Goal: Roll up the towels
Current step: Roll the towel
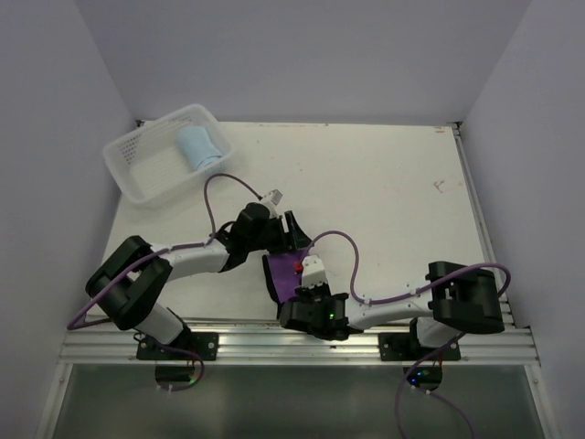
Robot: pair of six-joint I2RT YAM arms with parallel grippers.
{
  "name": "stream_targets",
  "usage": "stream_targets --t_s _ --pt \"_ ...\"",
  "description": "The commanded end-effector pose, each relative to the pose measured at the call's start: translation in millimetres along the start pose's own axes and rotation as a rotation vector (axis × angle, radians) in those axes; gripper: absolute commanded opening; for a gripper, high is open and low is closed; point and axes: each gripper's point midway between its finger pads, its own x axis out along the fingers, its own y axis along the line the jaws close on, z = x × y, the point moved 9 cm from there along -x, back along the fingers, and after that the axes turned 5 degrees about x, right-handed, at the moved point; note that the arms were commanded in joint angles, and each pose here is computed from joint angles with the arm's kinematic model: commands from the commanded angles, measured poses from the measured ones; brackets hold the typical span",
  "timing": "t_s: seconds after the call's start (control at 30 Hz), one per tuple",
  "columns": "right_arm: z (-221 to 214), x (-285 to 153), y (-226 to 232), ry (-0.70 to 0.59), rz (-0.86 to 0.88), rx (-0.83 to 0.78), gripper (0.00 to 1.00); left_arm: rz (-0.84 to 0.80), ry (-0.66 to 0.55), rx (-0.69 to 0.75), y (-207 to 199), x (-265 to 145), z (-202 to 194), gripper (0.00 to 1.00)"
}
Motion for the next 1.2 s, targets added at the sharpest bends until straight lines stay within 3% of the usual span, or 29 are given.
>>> stream_targets --t_s 0.0,0.23,0.37,0.5,0.8,1.17 --pt "8.6 -1.6 3.8 -0.039 -0.02 0.008 0.0 -0.029 0.065 0.047 -12.2 -5.8 6.7 0.7" --pt "10.5 -0.9 6.6 -0.046 -0.023 -0.005 0.0 -0.012 0.184 0.104 -16.1 3.2 -1.3 0.71" --pt "10.8 -0.6 7.2 -0.047 -0.024 -0.006 0.0 0.079 0.272 0.132 -10.8 8.6 -11.5 0.71" --pt "10.5 -1.1 5.6 -0.049 -0.024 0.003 0.0 0.146 0.276 0.159 -6.1 10.3 -11.9 0.69" --pt "8.5 0.1 4.3 -0.051 -0.027 0.007 0.0 0.219 0.282 0.21 -3.1 17.5 -10.7 0.44" --pt "4.9 0.7 3.9 -0.037 -0.028 0.004 0.0 0.26 0.26 0.252 -12.9 25.6 -1.9 0.36"
